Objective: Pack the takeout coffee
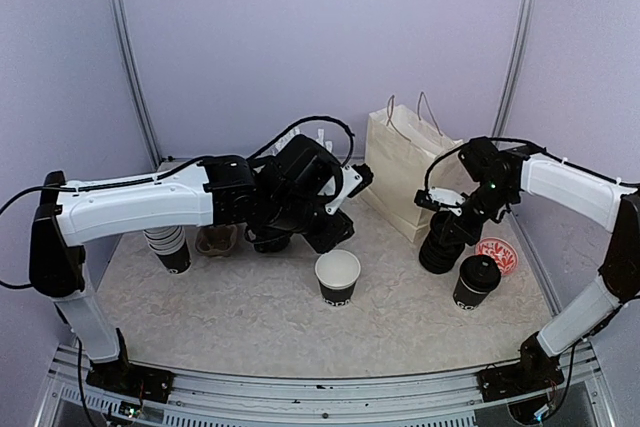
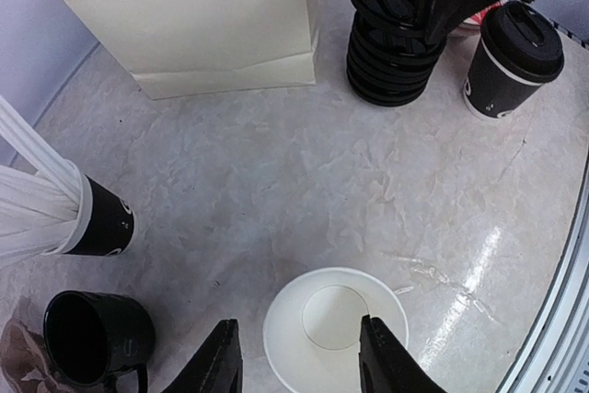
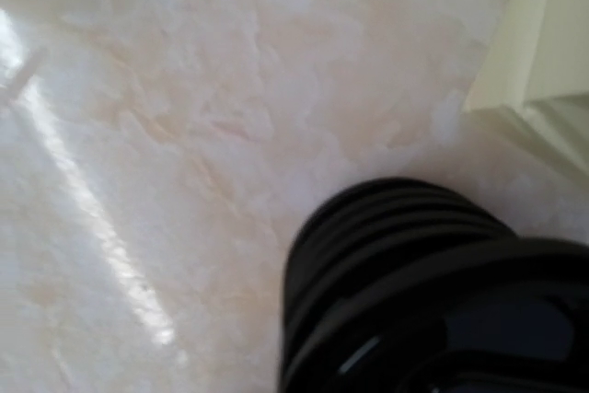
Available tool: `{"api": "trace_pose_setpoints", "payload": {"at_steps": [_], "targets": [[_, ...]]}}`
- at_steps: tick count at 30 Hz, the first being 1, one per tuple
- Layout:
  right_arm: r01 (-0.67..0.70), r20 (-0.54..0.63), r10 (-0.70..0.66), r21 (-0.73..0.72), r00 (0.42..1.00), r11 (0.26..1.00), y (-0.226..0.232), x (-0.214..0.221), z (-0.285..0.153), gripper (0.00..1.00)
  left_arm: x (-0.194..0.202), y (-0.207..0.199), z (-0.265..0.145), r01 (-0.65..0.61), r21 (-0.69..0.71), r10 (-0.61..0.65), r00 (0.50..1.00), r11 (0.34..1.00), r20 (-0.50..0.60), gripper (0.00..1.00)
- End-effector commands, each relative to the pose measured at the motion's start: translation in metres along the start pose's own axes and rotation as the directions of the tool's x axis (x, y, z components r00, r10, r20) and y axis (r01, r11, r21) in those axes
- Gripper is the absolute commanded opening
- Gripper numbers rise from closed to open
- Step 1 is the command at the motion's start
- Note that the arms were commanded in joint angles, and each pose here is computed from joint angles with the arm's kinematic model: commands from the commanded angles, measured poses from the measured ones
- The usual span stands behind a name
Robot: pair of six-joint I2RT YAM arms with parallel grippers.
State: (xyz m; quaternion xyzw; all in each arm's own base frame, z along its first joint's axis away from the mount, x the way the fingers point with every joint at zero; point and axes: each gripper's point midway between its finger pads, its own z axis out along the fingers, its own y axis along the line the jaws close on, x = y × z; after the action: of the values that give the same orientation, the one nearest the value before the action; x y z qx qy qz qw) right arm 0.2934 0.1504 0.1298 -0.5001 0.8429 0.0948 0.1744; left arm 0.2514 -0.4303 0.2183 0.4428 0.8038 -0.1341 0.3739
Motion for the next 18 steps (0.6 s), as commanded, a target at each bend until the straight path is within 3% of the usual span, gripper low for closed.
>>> {"api": "trace_pose_setpoints", "payload": {"at_steps": [1,4,6,9,15,17,18], "targets": [[0.008,0.104,-0.001,-0.062,0.995,0.998,0.017,-0.019,-0.031,0.04,-0.043,0.022,-0.021,0.041,-0.085,-0.022,0.976,0.996,0.216,0.46],[0.098,0.281,-0.043,-0.183,0.959,0.978,0.047,-0.049,-0.063,0.04,-0.063,0.026,-0.035,0.033,-0.095,0.003,0.933,0.995,0.359,0.51],[0.199,0.434,-0.073,-0.253,0.898,0.947,0.07,-0.074,-0.091,0.04,-0.071,0.025,-0.045,0.035,-0.08,0.006,0.885,0.996,0.466,0.6],[0.288,0.558,-0.079,-0.298,0.826,0.91,0.085,-0.099,-0.118,0.03,-0.087,0.031,-0.075,0.087,-0.045,-0.038,0.773,0.995,0.634,0.73],[0.459,0.726,0.026,-0.463,0.688,0.758,0.115,-0.135,-0.167,0.03,-0.106,0.009,-0.114,-0.047,0.084,-0.046,0.536,0.995,0.843,0.78],[0.506,0.762,0.058,-0.482,0.645,0.715,0.121,-0.143,-0.182,0.03,-0.103,-0.002,-0.121,-0.102,0.086,-0.031,0.449,0.991,0.893,0.8],[0.526,0.775,0.071,-0.49,0.628,0.696,0.124,-0.146,-0.188,0.03,-0.105,-0.005,-0.131,-0.119,0.078,-0.027,0.383,0.99,0.923,0.81]]}}
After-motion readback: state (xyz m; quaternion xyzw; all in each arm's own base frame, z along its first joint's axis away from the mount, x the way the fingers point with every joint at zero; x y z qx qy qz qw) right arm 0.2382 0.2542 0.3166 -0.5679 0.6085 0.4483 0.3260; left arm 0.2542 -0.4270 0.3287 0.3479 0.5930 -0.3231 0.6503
